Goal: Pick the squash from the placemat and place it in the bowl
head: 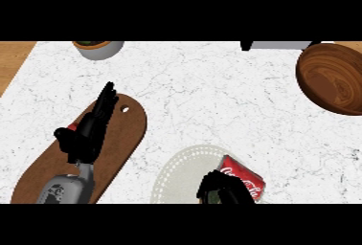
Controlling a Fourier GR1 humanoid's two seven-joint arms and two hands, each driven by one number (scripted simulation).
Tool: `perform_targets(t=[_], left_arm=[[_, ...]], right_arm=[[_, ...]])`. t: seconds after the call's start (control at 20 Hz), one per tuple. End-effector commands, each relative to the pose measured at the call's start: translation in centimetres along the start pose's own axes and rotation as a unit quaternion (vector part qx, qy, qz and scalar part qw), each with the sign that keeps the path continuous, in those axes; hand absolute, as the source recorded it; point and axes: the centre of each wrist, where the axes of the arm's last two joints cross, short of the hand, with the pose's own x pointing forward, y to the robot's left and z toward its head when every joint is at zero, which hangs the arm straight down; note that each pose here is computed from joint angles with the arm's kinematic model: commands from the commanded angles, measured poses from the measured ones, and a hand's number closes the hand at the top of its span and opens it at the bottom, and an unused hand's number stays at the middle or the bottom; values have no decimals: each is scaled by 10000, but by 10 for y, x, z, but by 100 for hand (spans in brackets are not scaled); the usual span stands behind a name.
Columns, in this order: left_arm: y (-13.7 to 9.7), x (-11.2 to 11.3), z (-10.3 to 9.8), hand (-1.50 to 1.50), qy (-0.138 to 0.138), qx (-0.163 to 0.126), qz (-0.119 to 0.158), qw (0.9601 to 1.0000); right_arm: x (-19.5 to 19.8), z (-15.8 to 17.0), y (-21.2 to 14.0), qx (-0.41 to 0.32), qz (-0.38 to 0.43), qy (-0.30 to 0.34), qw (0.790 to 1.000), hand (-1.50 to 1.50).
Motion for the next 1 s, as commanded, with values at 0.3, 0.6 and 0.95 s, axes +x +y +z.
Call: perform_targets(t=[0.3,0.6,0.95], left_arm=[[12,-4,-1,0,80,283,-30,9996],[16,-9,13,0,74,232,-98,9997],[-1,8,2,0,94,168,-123,9997]], right_arm=[[21,29,-135,319,-250,-2629,9640,150],[37,42,-233,-278,82,-2836,9585,150],[42,47,-314,-742,188,-2365,9686,150]])
